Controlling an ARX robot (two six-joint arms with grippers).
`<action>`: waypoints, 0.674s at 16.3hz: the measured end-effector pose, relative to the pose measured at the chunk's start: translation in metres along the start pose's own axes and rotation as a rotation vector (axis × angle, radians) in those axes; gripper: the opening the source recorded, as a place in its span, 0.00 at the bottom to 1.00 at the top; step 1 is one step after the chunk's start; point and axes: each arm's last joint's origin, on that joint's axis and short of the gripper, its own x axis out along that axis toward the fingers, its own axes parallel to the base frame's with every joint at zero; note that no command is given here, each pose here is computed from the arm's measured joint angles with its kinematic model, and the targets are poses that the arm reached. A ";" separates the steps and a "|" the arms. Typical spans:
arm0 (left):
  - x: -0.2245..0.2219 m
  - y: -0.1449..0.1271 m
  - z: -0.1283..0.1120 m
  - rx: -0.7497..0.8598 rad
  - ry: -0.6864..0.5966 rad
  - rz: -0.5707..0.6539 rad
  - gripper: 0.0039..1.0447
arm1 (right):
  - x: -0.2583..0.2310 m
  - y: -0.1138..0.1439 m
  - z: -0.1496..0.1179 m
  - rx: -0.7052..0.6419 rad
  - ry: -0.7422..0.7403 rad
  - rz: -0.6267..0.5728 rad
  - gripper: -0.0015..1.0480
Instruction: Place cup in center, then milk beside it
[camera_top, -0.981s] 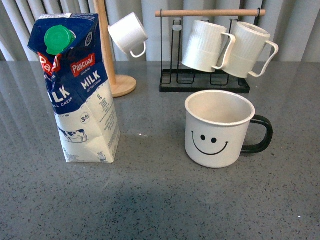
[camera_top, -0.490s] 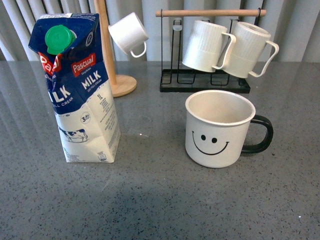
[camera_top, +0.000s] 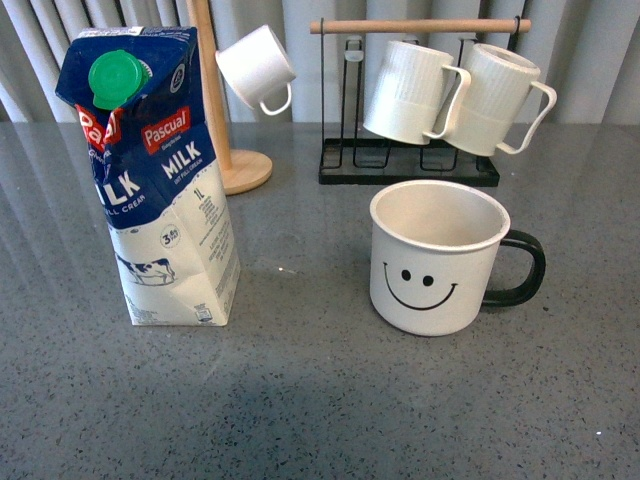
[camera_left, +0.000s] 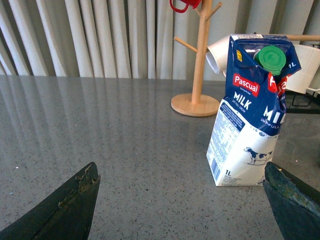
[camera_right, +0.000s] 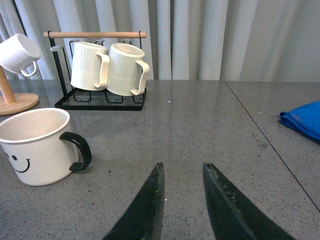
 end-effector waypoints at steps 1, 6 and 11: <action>0.000 0.000 0.000 0.000 0.000 0.000 0.94 | 0.000 0.000 0.000 0.000 0.000 0.000 0.35; 0.000 0.000 0.000 0.000 0.000 0.000 0.94 | 0.000 0.000 0.000 0.000 0.000 0.000 0.86; 0.000 0.000 0.000 0.000 0.000 0.000 0.94 | 0.000 0.000 0.000 0.001 0.000 0.000 0.94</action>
